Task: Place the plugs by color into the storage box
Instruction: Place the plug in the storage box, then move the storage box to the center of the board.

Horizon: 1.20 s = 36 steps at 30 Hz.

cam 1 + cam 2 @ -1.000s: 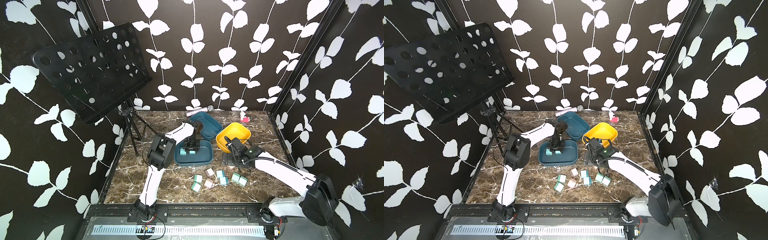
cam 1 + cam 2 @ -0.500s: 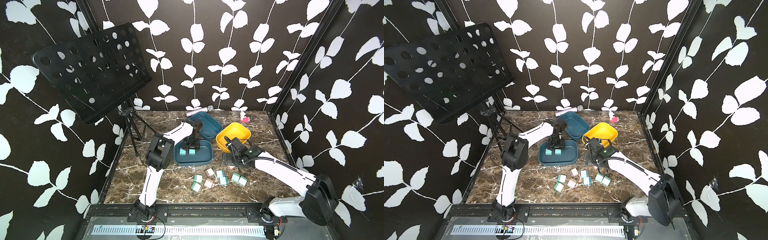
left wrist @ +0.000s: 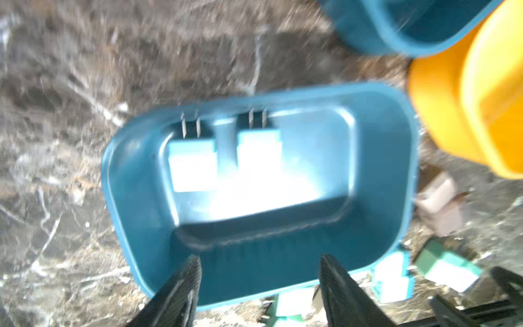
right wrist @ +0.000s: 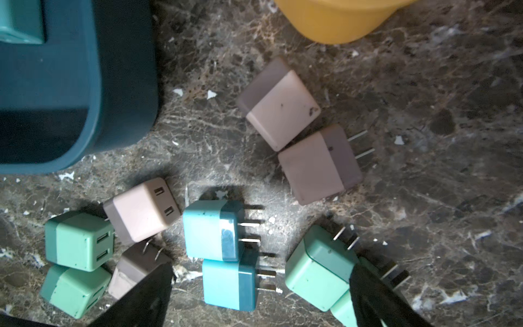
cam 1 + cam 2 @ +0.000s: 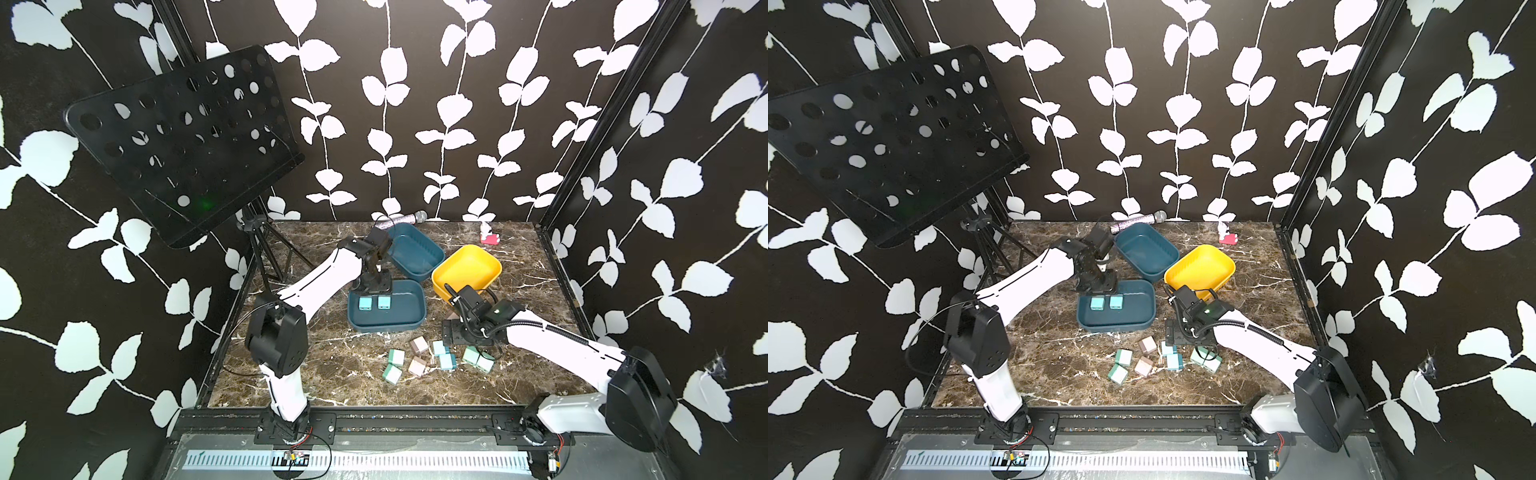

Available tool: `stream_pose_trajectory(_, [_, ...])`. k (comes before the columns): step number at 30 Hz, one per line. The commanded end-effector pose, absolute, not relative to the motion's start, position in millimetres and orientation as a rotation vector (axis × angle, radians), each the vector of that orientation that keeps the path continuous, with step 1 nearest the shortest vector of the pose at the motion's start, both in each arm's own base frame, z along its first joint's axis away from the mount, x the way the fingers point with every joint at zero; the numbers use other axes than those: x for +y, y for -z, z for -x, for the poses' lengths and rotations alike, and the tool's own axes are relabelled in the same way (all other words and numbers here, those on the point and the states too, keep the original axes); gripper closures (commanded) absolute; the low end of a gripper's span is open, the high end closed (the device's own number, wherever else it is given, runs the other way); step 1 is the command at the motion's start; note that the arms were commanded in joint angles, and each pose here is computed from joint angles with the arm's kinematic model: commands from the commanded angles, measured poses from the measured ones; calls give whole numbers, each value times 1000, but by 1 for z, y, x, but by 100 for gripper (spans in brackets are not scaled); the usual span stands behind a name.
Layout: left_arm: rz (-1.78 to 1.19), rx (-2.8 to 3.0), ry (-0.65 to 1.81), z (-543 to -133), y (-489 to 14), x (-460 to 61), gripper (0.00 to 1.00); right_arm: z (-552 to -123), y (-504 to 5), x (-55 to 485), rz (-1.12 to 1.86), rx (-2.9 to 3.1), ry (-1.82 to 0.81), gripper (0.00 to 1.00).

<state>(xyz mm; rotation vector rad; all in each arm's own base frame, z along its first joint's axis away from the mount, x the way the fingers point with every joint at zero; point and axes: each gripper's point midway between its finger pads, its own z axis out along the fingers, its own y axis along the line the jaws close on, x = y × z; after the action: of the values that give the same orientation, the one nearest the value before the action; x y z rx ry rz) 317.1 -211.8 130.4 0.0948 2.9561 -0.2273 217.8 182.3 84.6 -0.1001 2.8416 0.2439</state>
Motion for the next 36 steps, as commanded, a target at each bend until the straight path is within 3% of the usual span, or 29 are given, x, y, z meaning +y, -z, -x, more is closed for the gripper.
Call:
stream_pose_trajectory(1, [7,2989,183,-305,-122,-187,32,-211,-80,189,169,2859,-275,6])
stream_pose_trajectory(21, [337,3079,84,-289,-59,-129,33,-195,-44,175,198,2985,-179,7])
stream_pose_trajectory(29, [407,3077,-71,-283,-66,-96,33,-196,-32,165,156,3031,-140,7])
stream_pose_trajectory(36, [590,3063,-25,-271,-60,-56,33,-204,-27,165,151,3050,-133,7])
